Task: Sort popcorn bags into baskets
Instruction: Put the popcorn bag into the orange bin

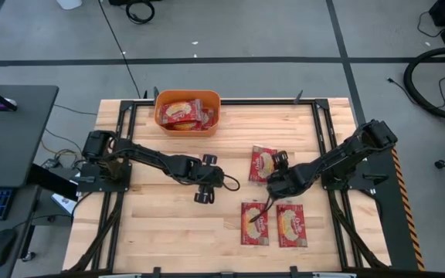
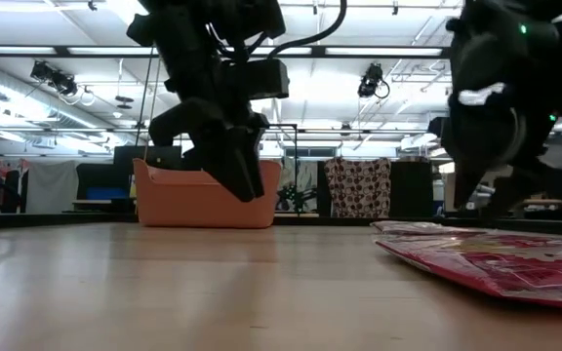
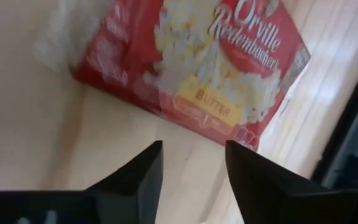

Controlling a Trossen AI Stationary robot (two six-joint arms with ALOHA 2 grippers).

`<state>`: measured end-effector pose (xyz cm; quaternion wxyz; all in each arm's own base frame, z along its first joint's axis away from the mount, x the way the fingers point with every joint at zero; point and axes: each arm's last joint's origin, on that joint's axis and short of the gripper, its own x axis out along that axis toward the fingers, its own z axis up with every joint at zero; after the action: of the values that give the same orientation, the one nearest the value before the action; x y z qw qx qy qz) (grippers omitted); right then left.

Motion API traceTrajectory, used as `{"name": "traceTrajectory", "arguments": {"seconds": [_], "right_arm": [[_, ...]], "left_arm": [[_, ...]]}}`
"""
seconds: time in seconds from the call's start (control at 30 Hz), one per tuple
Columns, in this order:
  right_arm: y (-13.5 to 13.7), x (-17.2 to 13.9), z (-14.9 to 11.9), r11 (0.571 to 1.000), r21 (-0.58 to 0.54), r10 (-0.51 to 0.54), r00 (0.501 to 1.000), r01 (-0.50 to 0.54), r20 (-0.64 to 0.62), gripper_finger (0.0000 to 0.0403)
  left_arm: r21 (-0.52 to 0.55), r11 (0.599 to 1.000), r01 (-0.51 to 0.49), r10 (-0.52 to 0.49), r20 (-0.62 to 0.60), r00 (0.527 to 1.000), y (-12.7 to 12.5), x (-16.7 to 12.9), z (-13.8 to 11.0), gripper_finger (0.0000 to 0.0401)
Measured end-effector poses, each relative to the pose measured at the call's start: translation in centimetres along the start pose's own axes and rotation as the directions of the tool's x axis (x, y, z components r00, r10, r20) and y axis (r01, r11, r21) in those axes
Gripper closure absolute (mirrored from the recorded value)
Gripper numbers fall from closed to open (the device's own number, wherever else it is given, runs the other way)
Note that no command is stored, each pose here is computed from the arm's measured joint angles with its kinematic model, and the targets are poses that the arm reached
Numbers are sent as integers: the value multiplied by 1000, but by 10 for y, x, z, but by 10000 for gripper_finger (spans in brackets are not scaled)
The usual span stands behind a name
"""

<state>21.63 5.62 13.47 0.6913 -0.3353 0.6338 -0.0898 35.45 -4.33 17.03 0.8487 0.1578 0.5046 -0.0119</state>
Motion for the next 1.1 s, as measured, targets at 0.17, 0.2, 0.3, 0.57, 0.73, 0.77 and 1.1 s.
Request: {"name": "traceTrajectory", "arguments": {"seconds": [0.17, 0.2, 0.3, 0.57, 0.73, 0.77, 1.1], "right_arm": [[6, 18, -8, 996, -86, -27, 999, 29, 31, 220], [7, 20, -9, 995, -94, -42, 998, 47, 46, 222], [8, 25, -11, 987, -125, -90, 993, 99, 77, 231], [10, 32, -6, 952, -271, -93, 979, 141, 182, 275], [10, 33, -4, 961, -252, -58, 975, 112, 213, 364], [10, 33, -3, 965, -241, -52, 974, 107, 222, 382], [-4, 14, 25, 997, -59, -34, 947, 56, 320, 397]], "left_arm": [[15, 999, -29, 29, -41, 999, 0, -2, -4, 232], [18, 999, -34, 35, -56, 998, 0, -2, -5, 232], [25, 999, -48, 50, -79, 996, 1, -2, -7, 232], [27, 999, -47, 49, -85, 995, 0, -2, -8, 232], [39, 998, -45, 47, -61, 997, -4, -3, -5, 232], [44, 998, -44, 46, -48, 998, -6, -3, -3, 232], [168, 966, -196, 191, 45, 981, -18, -37, 7, 232]]}}
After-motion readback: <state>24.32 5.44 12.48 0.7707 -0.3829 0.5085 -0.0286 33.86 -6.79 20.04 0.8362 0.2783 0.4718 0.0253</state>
